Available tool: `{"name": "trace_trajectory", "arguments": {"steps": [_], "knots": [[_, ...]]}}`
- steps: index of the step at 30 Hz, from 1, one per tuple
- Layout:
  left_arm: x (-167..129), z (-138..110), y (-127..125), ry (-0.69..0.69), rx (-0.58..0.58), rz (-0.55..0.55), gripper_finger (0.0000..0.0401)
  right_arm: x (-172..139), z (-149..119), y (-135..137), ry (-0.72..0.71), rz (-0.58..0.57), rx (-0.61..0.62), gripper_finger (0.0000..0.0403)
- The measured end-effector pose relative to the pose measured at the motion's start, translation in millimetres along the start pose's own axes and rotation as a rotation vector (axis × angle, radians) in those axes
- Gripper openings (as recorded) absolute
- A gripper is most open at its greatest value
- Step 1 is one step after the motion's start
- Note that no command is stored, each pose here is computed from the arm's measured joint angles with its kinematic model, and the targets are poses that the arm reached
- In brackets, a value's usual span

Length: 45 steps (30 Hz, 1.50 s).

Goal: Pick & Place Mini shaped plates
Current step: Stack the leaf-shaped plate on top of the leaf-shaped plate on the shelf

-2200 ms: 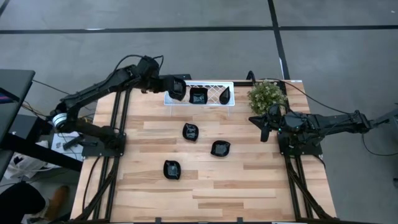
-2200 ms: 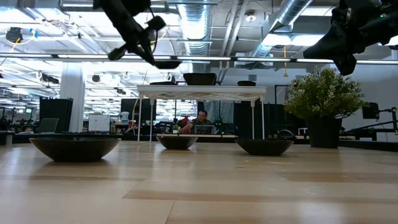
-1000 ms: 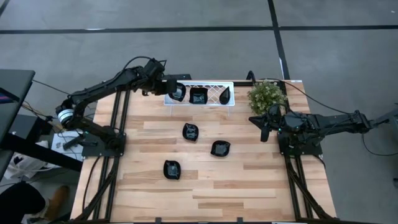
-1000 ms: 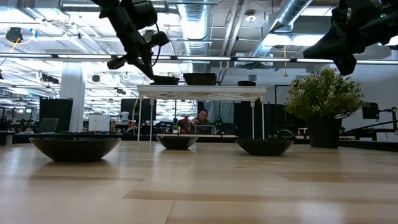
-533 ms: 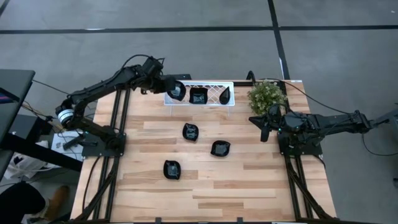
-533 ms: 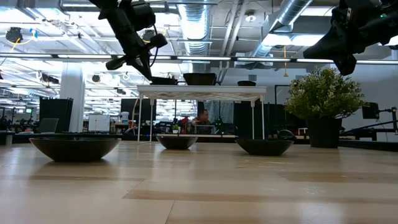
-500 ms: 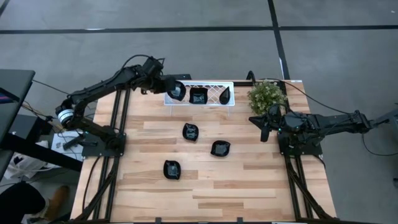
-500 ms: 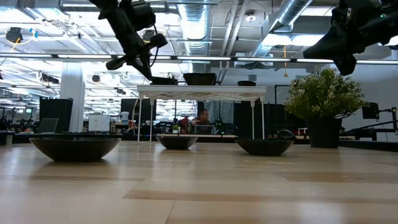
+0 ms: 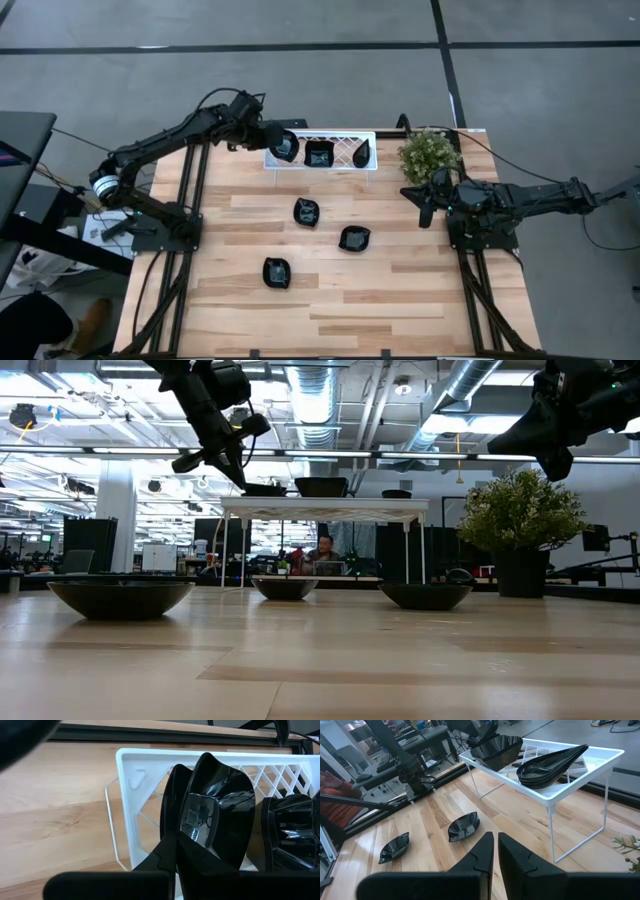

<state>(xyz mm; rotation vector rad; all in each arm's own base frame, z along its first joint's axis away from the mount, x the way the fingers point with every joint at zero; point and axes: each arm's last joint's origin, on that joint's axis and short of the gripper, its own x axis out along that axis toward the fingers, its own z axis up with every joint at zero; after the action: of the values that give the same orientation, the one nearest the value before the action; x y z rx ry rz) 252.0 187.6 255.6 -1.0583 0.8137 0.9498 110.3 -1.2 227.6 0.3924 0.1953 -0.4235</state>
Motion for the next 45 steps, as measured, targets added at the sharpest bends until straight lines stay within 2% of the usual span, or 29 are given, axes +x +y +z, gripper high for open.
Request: {"name": "trace_trajectory", "arguments": {"steps": [9,20,25,30,36,41,45], "knots": [[0.1,0.1,-0.1,0.0,0.0,0.0,0.001,0.0,0.1,0.0,0.0,0.0,0.0,0.0021],[-0.9,-0.1,-1.1,-0.007,0.018,-0.008,0.0069,0.0,0.1,0.0,0.0,0.0,0.0,0.0021],[-13.6,-0.6,-0.8,-0.035,0.025,-0.035,0.0094,0.0,0.0,0.0,0.0,0.001,0.0,0.0021],[-34.3,-6.9,-1.7,-0.06,0.034,-0.07,0.0102,0.0,0.1,0.0,0.0,0.001,0.0,0.0021],[-66.6,-38.8,-18.8,-0.034,0.078,-0.191,0.0102,0.0,0.0,0.0,0.0,0.001,0.0,0.0021],[-84.2,-85.4,-41.9,0.027,0.129,-0.255,0.01,-0.1,0.1,0.0,-0.001,0.001,0.0,0.0021],[-90.0,-126.6,-58.5,0.076,0.109,-0.26,0.01,0.0,0.0,0.0,0.0,0.0,0.0,0.0021]]}}
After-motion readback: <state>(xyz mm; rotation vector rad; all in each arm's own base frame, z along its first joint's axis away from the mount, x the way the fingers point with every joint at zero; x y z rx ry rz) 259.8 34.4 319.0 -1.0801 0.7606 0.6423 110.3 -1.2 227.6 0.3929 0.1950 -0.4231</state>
